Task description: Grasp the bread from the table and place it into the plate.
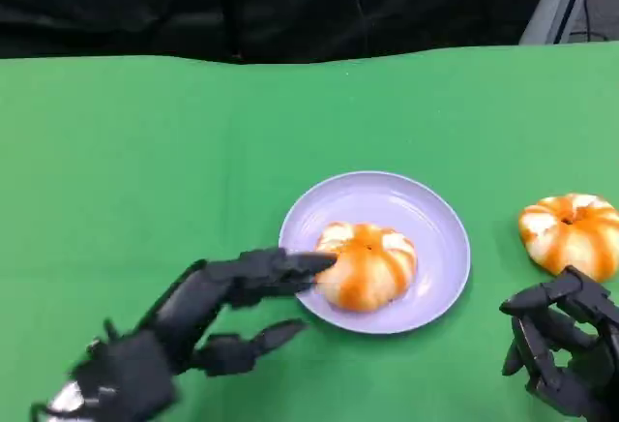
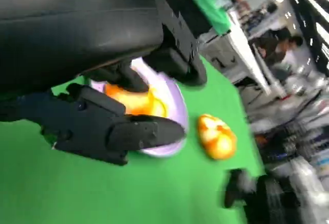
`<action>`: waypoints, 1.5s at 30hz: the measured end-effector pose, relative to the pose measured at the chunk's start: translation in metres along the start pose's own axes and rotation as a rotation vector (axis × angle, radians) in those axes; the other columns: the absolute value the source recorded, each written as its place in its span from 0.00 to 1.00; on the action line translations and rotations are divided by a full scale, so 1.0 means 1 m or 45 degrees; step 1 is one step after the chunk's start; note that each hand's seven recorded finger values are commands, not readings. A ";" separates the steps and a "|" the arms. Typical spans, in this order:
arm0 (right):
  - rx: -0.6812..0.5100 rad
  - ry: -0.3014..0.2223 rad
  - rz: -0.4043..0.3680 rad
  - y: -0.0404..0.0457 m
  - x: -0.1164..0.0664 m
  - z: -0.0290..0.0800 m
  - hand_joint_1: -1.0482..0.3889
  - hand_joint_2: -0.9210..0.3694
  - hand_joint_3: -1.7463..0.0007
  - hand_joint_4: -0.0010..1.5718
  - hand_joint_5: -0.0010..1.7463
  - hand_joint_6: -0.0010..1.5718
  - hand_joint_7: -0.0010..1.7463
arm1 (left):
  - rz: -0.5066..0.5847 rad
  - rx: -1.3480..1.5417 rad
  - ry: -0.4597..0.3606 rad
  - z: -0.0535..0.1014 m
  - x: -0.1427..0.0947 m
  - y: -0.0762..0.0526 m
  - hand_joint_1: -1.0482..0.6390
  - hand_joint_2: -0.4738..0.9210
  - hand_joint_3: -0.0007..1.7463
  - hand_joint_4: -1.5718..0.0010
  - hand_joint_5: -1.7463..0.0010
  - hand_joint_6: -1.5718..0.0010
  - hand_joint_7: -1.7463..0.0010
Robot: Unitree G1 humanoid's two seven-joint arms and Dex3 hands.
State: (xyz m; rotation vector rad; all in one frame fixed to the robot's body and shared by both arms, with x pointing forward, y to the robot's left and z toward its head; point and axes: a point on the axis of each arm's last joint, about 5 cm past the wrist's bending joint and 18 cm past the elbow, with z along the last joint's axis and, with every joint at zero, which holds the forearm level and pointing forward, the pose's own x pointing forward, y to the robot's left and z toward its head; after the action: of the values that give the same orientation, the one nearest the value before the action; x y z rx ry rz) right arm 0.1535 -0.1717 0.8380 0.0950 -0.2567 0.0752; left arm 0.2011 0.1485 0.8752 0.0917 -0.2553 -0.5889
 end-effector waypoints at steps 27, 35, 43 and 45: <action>0.004 0.012 0.000 -0.0077 0.000 -0.002 0.62 0.14 0.53 0.55 0.94 0.52 0.79 | 0.181 -1.399 0.271 -0.010 -0.103 0.035 0.53 0.70 0.66 0.47 0.00 0.41 0.20; 0.002 0.007 0.007 -0.0073 -0.001 -0.001 0.62 0.12 0.55 0.55 0.94 0.52 0.78 | 0.221 -1.394 0.178 -0.010 -0.106 0.048 0.54 0.70 0.65 0.47 0.00 0.43 0.16; -0.001 -0.006 0.012 -0.0067 0.000 0.001 0.63 0.14 0.53 0.56 0.93 0.52 0.78 | 0.246 -1.401 0.152 -0.007 -0.106 0.049 0.55 0.69 0.69 0.46 0.00 0.46 0.11; 0.000 -0.003 0.012 -0.0067 0.000 0.001 0.63 0.14 0.53 0.55 0.93 0.52 0.78 | 0.238 -1.403 0.147 -0.008 -0.106 0.048 0.55 0.69 0.69 0.45 0.00 0.46 0.10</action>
State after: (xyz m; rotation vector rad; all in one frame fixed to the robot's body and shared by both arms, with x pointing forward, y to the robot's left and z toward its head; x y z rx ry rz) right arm 0.1538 -0.1785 0.8387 0.0941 -0.2596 0.0843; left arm 0.1443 0.2478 0.8532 -0.9501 0.1948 -0.4702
